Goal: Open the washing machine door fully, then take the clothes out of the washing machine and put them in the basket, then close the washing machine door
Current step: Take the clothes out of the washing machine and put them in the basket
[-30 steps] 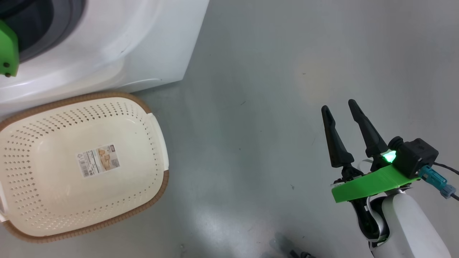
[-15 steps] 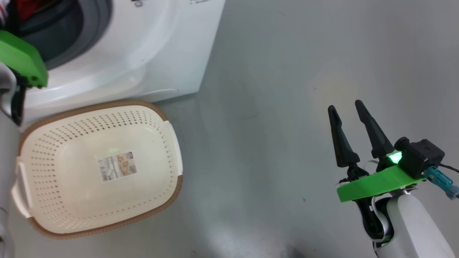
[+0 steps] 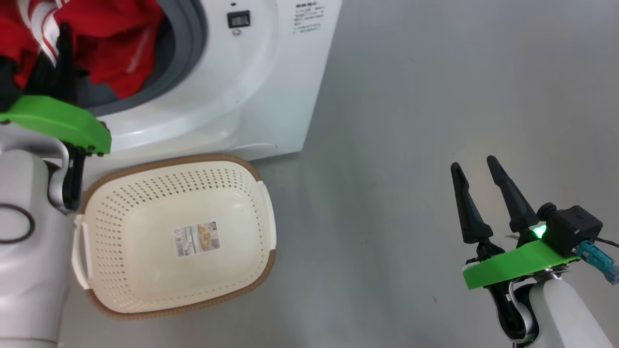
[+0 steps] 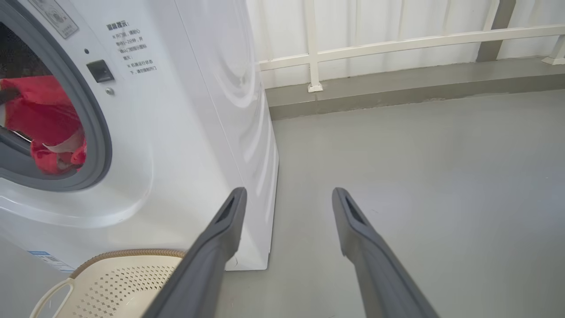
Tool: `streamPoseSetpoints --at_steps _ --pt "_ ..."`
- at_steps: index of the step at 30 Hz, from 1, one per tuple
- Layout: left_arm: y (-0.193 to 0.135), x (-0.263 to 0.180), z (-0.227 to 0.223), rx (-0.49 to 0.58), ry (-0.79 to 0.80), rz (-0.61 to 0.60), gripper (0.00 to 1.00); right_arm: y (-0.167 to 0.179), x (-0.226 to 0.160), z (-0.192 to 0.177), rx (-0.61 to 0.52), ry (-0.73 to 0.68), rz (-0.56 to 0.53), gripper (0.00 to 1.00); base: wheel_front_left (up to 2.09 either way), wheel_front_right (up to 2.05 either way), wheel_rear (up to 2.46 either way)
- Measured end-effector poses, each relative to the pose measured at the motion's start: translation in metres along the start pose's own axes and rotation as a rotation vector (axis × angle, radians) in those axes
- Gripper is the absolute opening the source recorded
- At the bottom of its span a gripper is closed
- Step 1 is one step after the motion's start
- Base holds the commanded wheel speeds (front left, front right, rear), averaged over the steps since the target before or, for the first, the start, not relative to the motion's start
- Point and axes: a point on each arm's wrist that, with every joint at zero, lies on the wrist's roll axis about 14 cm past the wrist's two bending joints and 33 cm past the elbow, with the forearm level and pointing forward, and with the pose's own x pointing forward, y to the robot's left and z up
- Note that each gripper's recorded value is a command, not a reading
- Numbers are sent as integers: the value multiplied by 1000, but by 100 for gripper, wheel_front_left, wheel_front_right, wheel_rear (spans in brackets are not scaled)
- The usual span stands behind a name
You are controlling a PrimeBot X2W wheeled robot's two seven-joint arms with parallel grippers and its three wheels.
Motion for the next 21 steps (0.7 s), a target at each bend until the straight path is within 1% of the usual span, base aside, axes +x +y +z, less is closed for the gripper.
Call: streamPoseSetpoints --at_steps 5,8,16,21 --pt "3 -14 34 -17 -102 18 0 4 0 10 -2 -25 18 100 0 0 0" --pt "2 -24 49 -24 -150 18 0 3 -5 9 0 -22 15 100 0 0 0" --pt "-6 -48 77 -15 -254 6 0 8 -6 12 4 -29 32 100 0 0 0" --pt "-6 -65 89 -26 -310 22 0 12 -4 14 1 -36 48 100 0 0 0"
